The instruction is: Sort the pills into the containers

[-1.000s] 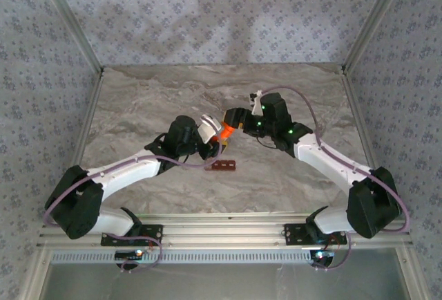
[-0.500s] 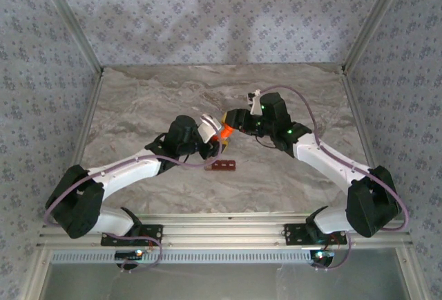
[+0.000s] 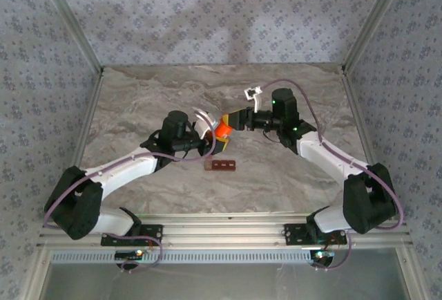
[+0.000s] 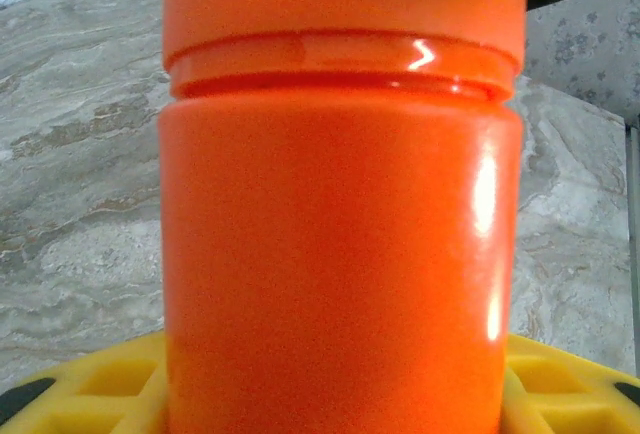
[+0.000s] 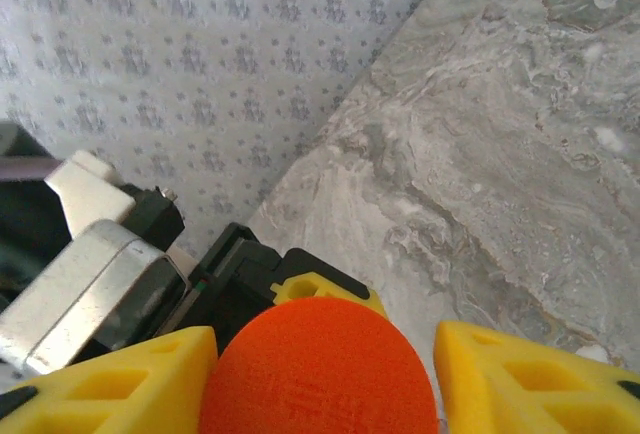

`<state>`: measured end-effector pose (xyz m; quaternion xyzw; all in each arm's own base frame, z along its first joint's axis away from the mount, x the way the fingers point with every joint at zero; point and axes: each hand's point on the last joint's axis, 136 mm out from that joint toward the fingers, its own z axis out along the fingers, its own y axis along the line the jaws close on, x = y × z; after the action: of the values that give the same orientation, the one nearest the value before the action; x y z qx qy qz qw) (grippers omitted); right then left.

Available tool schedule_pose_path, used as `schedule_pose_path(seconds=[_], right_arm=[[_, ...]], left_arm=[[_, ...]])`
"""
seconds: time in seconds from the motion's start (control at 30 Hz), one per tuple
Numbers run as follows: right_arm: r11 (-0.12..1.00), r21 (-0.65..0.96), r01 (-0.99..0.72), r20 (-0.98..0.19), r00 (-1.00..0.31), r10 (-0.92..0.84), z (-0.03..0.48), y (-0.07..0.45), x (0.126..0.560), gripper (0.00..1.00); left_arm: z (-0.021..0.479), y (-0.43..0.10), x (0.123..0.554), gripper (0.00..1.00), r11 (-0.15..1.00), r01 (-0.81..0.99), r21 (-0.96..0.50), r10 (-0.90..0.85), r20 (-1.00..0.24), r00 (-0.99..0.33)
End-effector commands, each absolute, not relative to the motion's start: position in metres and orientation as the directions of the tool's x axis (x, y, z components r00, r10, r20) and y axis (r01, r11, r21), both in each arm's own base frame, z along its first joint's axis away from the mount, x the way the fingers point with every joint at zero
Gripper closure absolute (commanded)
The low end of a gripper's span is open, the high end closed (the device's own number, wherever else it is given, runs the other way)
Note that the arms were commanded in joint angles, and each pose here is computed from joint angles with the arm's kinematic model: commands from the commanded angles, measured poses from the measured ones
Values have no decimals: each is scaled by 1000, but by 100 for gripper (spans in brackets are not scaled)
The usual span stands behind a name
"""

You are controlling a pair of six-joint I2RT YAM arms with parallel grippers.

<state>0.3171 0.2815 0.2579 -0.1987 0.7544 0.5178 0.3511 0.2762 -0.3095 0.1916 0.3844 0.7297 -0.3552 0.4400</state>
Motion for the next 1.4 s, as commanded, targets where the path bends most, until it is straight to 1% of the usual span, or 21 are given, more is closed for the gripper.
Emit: schedule_pose_path(seconds=[0.0, 0.03, 0.13, 0.2, 0.27, 0.47, 0.7, 0.87, 1.0, 1.17, 1.3, 1.37], right_arm=[[400, 659, -637, -734, -661, 156, 279, 263, 322, 32], [430, 682, -592, -709, -679, 191, 280, 257, 325, 30], [509, 742, -436, -622, -730, 283, 275, 243, 332, 29], [560, 768, -311, -555, -759, 341, 262, 235, 335, 28], [572, 782, -249, -518, -770, 373, 257, 234, 336, 27], [590, 769, -244, -513, -787, 343, 255, 253, 337, 24], [607, 758, -239, -491, -822, 290, 242, 276, 335, 23], [611, 758, -228, -479, -831, 284, 233, 281, 332, 24], [601, 766, -227, -469, -838, 281, 228, 283, 330, 27], [572, 786, -235, -454, -847, 276, 223, 287, 326, 36], [554, 796, -243, -444, -857, 261, 219, 291, 322, 38], [552, 795, -249, -446, -858, 256, 218, 291, 321, 43]], left_arm=[[217, -304, 284, 100, 479, 867, -139, 204, -942, -264], [214, -302, 287, 100, 496, 860, -125, 218, -940, -262], [205, -298, 292, 100, 533, 842, -81, 258, -933, -252], [199, -297, 294, 100, 544, 837, -50, 291, -925, -244], [194, -298, 294, 100, 543, 839, -32, 321, -915, -243], [183, -305, 290, 100, 525, 851, -3, 378, -895, -236], [182, -312, 288, 100, 514, 858, 2, 382, -896, -227], [186, -313, 288, 100, 515, 857, 6, 375, -901, -219], [189, -312, 288, 100, 517, 856, 8, 369, -905, -214], [191, -312, 289, 100, 521, 853, 9, 359, -909, -210], [193, -312, 290, 100, 527, 850, 10, 351, -913, -206], [193, -312, 291, 100, 528, 849, 11, 349, -914, -205]])
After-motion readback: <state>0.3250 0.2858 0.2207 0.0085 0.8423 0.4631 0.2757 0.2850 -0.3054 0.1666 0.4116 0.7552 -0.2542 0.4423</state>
